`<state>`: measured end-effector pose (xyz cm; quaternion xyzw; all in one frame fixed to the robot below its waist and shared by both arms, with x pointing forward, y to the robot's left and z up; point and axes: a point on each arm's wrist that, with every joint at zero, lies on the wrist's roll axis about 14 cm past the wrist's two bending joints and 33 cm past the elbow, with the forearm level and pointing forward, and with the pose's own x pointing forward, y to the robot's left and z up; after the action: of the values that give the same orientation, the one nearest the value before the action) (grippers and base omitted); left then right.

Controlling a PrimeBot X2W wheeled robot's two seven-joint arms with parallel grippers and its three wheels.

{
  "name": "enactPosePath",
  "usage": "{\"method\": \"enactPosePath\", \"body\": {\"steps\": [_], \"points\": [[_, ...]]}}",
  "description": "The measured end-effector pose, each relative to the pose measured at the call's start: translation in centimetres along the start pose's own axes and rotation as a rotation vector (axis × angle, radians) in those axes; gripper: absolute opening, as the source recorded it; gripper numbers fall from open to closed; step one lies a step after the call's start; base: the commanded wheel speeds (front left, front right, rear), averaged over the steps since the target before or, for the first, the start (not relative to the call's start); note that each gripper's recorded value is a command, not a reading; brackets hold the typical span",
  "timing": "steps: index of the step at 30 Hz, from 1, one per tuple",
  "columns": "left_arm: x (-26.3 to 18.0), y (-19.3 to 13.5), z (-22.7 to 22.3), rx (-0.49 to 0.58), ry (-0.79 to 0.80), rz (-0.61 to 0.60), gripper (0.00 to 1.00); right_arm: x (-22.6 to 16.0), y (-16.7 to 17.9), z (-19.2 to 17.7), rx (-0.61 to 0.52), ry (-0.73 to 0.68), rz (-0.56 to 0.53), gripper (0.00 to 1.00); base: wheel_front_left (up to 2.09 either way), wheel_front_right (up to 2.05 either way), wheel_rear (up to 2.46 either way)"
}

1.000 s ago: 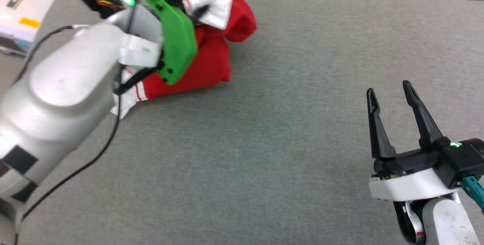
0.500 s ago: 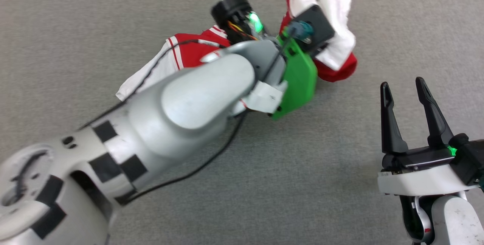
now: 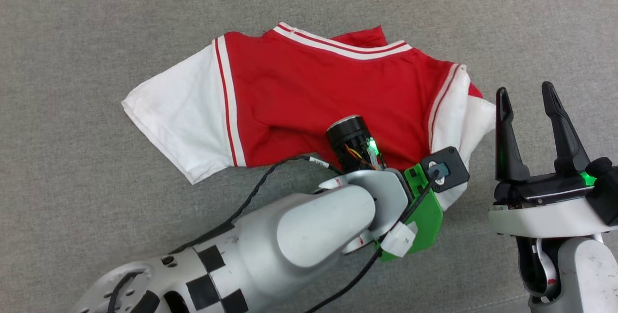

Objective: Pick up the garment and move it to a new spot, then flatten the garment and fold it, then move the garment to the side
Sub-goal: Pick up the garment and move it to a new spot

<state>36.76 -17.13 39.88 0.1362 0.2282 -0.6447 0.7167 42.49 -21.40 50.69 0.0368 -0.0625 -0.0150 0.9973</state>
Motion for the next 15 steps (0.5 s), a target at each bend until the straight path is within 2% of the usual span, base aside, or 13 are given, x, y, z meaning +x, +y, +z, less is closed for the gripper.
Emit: {"method": "enactPosePath", "body": {"steps": [4,5,6,15], "points": [[0.5,-0.8,-0.7,-0.012,0.005,-0.019,0.00,0.0,-0.3,-0.5,-0.004,0.015,-0.009,1.00,0.00,0.00,0.00],[0.4,-0.8,-0.6,-0.011,-0.004,-0.016,0.19,0.0,-0.4,-0.5,-0.004,0.016,-0.010,1.00,0.00,0.00,0.00],[0.4,-0.7,-0.4,-0.007,-0.014,-0.014,1.00,0.0,-0.4,-0.5,-0.004,0.014,-0.011,1.00,0.00,0.00,0.00],[-2.5,-0.6,6.0,0.071,-0.325,0.043,1.00,-1.0,-0.5,0.6,0.006,-0.005,-0.020,1.00,0.00,0.00,0.00]]}}
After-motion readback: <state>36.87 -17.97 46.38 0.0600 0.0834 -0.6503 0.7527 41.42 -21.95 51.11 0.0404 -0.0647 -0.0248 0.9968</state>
